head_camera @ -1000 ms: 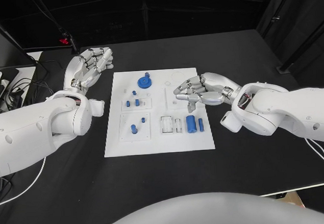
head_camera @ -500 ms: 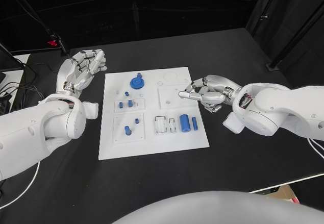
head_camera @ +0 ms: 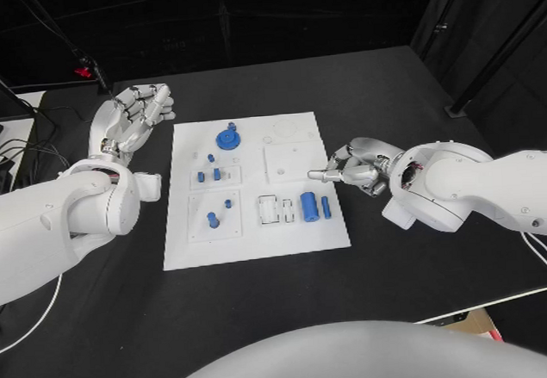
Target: Assemble the parts on the task board
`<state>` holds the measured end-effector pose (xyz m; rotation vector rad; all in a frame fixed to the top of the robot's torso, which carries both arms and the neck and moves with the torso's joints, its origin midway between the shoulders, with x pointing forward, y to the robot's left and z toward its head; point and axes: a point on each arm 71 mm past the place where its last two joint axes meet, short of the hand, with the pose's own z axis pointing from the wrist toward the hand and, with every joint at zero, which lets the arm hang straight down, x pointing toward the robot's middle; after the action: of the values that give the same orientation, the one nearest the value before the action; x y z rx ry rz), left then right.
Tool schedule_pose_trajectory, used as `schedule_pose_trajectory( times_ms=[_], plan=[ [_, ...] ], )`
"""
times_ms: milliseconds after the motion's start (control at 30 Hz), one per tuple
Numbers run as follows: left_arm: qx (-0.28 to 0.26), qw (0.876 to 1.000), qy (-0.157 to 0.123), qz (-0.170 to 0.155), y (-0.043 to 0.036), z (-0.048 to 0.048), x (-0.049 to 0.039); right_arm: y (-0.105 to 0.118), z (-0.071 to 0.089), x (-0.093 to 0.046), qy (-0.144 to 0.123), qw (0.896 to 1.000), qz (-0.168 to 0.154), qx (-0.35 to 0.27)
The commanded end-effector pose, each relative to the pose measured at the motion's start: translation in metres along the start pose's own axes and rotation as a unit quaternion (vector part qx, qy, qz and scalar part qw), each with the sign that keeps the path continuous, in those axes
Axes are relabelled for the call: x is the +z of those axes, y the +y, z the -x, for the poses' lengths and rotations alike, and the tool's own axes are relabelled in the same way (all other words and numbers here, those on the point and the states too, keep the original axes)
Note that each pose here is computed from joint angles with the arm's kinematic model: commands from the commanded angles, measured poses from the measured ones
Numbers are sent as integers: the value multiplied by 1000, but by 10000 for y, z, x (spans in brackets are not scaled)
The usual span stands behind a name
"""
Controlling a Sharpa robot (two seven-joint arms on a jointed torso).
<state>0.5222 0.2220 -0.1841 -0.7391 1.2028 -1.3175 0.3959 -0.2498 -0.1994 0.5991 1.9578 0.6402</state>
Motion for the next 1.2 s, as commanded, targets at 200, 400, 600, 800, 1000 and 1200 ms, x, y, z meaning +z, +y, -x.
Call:
schedule_pose_trajectory(
  times_ms=[200, 400, 600, 800, 1000, 1200],
  plan=[
    [-6, 999, 3, -45, -61, 0, -11, 8, -72, 40, 10, 998, -45, -45],
    [-6, 999, 2, -44, -50, 4, -17, 18, -116, 65, 28, 997, -52, -55],
    [-5, 999, 1, -43, -45, 13, -20, 25, -148, 89, 40, 995, -58, -63],
    [-6, 999, 2, -42, -44, 11, -20, 50, -195, 106, 56, 994, -61, -72],
    [-6, 999, 2, -42, -44, 13, -21, 60, -235, 126, 72, 992, -67, -83],
    [-5, 999, 1, -42, -43, 19, -24, 56, -266, 146, 89, 989, -76, -95]
  ],
)
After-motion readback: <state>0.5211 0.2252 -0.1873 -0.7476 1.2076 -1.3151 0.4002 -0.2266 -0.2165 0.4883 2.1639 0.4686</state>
